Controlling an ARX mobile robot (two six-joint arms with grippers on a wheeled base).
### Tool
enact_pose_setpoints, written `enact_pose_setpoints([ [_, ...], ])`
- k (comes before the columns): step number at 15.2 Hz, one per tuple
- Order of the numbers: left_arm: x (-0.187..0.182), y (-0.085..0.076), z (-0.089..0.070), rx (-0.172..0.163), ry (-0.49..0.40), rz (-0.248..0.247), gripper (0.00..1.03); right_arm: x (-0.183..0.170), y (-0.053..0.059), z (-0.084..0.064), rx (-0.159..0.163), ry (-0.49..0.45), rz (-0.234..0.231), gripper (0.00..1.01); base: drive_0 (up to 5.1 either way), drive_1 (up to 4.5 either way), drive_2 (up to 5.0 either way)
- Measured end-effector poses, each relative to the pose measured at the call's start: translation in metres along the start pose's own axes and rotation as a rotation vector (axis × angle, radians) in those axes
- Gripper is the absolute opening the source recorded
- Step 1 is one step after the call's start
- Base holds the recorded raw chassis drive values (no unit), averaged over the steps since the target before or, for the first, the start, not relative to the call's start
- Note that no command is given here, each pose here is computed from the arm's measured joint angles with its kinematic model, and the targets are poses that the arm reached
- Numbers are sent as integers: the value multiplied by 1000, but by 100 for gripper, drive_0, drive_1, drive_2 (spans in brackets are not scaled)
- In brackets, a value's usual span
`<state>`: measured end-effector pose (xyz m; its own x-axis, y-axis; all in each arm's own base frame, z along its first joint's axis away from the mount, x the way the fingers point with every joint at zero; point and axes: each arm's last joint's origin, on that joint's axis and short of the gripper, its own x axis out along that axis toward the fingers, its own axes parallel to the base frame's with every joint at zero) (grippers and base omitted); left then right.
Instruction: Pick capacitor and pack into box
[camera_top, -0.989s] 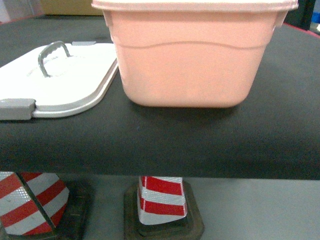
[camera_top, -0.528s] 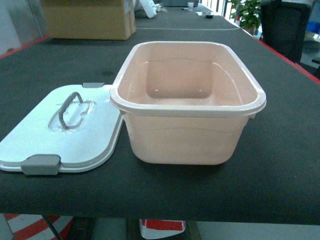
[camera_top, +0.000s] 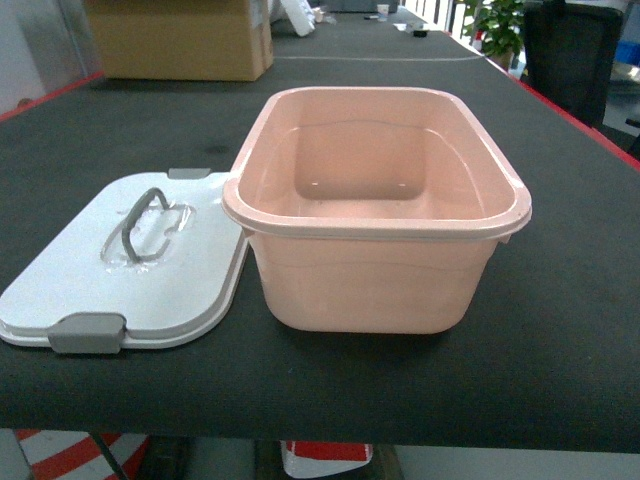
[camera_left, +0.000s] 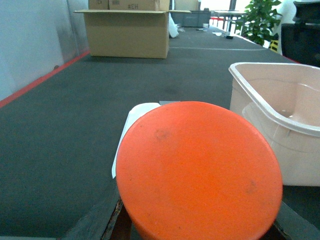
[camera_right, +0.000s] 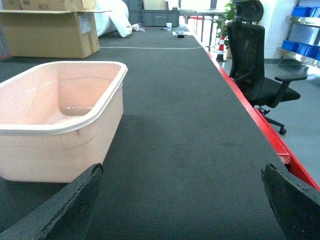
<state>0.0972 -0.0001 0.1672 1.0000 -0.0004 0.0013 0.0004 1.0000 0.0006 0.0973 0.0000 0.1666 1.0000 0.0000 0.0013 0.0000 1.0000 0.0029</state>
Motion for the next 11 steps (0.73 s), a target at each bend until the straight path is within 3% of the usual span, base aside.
enact_pose_setpoints([
  [4, 0, -1, 1, 9, -6, 11, 45, 0, 0, 0, 0, 0, 0, 98, 0, 0, 0],
  [5, 5, -3, 6, 44, -47, 111, 45, 0, 0, 0, 0, 0, -1, 98, 0, 0, 0],
  [6, 12, -9, 9, 75, -53, 171, 45, 0, 0, 0, 0, 0, 0, 98, 0, 0, 0],
  [8, 30, -15, 8, 116, -19, 239, 45, 0, 0, 0, 0, 0, 0, 98, 0, 0, 0],
  [10, 56, -21, 27, 113, -70, 215, 45, 0, 0, 0, 0, 0, 0, 98, 0, 0, 0],
  [11, 86, -32, 54, 100, -162, 155, 45, 0, 0, 0, 0, -1, 0, 98, 0, 0, 0],
])
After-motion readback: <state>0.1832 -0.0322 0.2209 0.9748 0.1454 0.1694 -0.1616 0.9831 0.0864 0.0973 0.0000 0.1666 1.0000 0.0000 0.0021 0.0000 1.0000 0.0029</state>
